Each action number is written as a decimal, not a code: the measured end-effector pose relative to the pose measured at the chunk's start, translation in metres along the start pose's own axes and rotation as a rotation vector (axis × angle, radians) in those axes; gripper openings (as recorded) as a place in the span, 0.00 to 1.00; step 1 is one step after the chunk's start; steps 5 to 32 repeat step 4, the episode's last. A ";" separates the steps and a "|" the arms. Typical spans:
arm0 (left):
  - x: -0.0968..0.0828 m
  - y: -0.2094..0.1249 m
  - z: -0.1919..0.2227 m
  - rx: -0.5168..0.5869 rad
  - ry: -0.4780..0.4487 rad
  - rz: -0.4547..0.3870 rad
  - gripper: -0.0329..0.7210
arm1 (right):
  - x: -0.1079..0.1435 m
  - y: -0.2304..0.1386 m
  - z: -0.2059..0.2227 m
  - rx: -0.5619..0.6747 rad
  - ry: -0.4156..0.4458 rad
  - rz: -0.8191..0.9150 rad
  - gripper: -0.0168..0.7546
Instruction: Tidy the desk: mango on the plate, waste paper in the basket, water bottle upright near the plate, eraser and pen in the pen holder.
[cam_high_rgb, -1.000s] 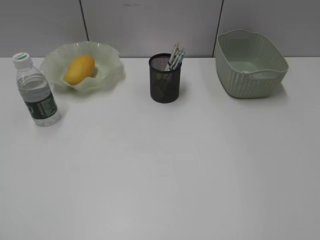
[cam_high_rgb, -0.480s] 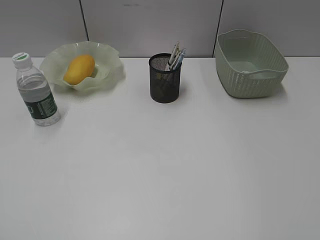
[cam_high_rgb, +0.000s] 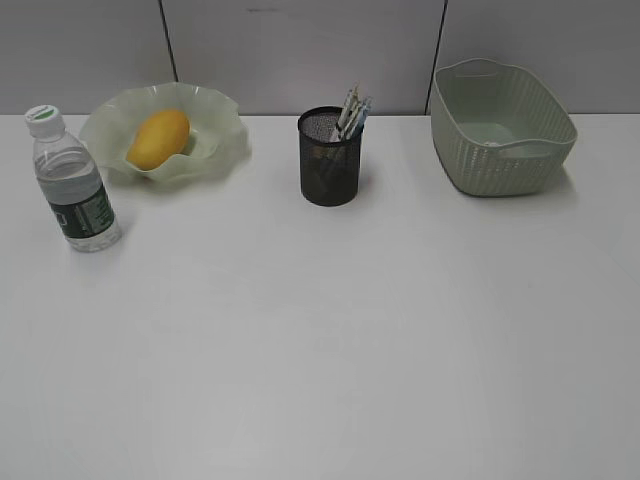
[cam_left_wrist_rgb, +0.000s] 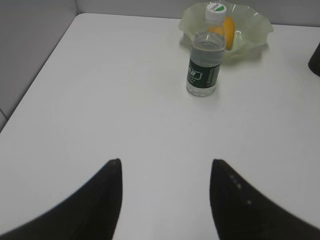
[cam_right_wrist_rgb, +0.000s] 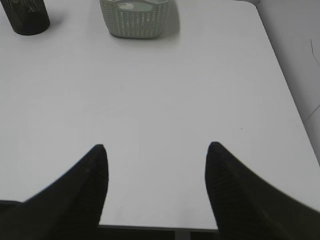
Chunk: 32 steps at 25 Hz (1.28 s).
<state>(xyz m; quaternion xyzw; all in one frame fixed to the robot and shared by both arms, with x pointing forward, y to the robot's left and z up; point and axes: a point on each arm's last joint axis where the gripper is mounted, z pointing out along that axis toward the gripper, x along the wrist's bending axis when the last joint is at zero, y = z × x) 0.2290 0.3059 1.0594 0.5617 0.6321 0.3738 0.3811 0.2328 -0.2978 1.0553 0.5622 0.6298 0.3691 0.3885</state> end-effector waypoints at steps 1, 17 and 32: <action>0.000 0.000 0.000 0.000 0.000 0.000 0.61 | 0.000 0.000 0.000 0.000 0.000 -0.001 0.66; 0.000 0.000 0.000 0.000 0.000 0.000 0.61 | 0.000 0.000 0.000 0.000 0.000 -0.001 0.66; 0.000 0.000 0.000 0.000 0.000 0.000 0.61 | 0.000 0.000 0.000 0.000 0.000 -0.001 0.66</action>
